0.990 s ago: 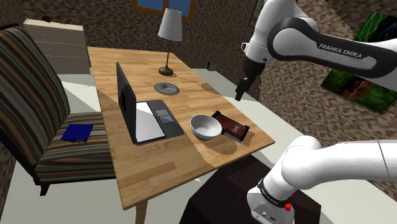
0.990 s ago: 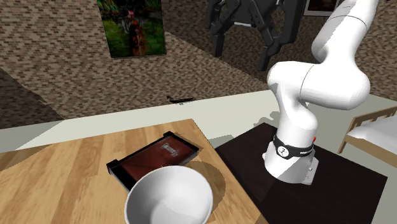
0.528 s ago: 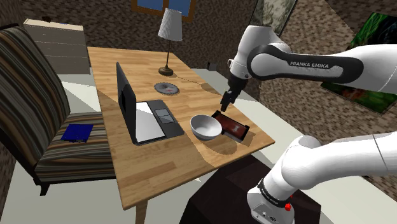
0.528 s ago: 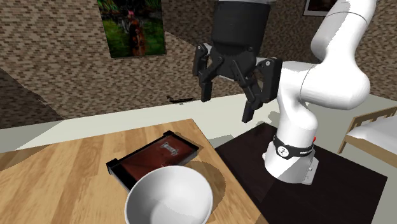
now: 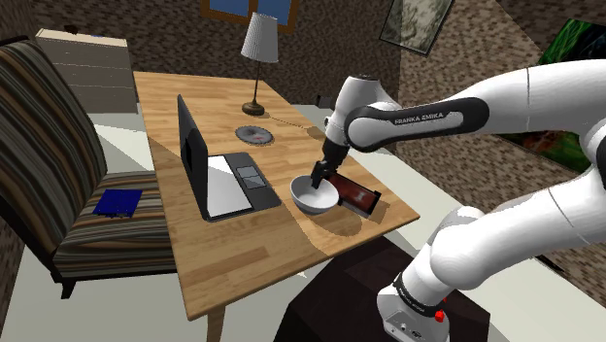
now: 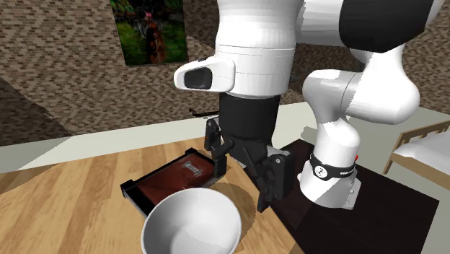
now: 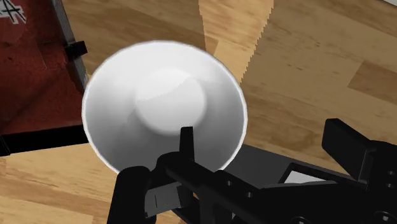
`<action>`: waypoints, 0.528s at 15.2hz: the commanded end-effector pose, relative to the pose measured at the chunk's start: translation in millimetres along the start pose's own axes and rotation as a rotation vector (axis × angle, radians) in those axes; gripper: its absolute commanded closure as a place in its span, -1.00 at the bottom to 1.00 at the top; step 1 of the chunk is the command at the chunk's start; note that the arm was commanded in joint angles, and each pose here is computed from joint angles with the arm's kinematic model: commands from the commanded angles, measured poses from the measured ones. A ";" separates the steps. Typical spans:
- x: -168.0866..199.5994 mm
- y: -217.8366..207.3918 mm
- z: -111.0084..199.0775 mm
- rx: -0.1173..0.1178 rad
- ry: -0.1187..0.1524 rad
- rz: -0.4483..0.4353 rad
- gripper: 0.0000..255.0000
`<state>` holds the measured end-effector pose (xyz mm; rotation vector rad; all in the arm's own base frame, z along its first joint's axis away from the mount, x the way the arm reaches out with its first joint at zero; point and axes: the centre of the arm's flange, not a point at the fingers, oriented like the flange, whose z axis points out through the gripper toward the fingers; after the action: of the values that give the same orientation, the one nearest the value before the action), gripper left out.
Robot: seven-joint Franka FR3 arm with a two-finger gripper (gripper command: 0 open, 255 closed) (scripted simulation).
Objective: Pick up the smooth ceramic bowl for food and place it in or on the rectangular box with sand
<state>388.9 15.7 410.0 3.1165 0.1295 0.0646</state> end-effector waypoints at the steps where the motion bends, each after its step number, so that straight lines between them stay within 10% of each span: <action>1: 12.7 -2.5 22.4 0.015 0.008 0.008 -1.00; 8: 31.9 -8.4 78.6 0.040 0.018 0.022 -1.00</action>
<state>422.8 24.6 337.7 3.1578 0.0991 0.0899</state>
